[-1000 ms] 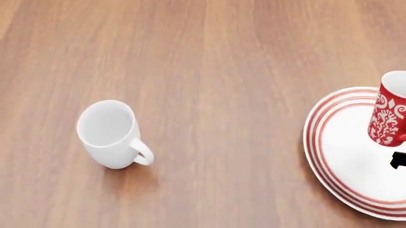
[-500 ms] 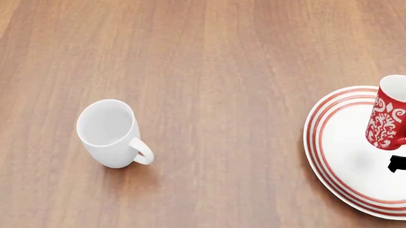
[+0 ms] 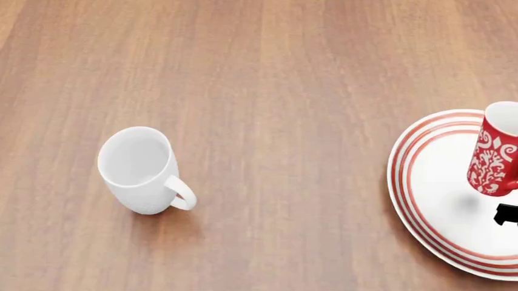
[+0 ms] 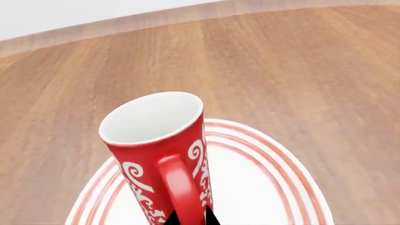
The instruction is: Pick up the red mug and put it on the plate
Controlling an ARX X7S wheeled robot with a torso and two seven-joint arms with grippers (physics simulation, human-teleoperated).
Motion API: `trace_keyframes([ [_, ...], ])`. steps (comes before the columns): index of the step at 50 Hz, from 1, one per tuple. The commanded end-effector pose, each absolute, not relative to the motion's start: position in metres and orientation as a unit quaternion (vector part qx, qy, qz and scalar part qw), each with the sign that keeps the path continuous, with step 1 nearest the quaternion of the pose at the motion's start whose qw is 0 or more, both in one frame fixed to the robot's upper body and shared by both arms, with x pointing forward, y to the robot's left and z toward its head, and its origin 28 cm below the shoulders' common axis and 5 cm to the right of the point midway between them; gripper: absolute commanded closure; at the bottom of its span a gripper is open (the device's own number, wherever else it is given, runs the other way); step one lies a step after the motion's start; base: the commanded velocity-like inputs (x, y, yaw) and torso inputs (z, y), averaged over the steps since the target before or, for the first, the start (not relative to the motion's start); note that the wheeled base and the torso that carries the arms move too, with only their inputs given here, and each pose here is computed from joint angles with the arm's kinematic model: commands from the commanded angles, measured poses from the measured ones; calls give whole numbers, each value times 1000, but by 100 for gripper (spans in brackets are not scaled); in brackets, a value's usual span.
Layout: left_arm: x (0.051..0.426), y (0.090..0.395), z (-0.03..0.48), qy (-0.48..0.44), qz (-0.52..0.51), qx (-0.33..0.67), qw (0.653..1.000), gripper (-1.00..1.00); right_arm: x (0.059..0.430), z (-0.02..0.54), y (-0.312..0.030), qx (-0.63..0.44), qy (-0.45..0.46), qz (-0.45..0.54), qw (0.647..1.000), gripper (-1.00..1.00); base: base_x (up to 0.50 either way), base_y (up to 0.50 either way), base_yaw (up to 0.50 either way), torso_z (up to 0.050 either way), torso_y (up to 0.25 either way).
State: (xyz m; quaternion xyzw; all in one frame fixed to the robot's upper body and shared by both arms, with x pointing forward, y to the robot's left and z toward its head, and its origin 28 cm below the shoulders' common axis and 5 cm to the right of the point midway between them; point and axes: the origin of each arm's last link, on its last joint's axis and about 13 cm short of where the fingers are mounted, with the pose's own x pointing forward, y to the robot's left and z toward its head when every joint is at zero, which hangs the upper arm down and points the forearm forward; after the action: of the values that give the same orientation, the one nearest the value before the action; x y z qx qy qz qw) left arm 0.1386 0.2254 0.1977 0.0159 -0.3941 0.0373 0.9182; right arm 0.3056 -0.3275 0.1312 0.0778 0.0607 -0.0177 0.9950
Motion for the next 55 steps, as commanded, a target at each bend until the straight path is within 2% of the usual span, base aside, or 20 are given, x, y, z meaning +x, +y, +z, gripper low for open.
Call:
trace_keyframes([
  [1, 137, 225, 198, -397, 38, 20, 917, -100, 306, 134, -328, 76, 53, -17, 996, 100, 0, 0, 0, 0, 0],
  [13, 137, 225, 199, -400, 40, 21, 915, -100, 306, 135, -328, 75, 51, -17, 996, 100, 0, 0, 0, 0, 0],
  [28, 135, 226, 201, -404, 40, 16, 914, -100, 306, 135, -328, 77, 50, -16, 996, 100, 0, 0, 0, 0, -105],
  [55, 135, 225, 202, -408, 35, 15, 912, -100, 302, 127, -327, 71, 58, 0, 996, 100, 0, 0, 0, 0, 0],
])
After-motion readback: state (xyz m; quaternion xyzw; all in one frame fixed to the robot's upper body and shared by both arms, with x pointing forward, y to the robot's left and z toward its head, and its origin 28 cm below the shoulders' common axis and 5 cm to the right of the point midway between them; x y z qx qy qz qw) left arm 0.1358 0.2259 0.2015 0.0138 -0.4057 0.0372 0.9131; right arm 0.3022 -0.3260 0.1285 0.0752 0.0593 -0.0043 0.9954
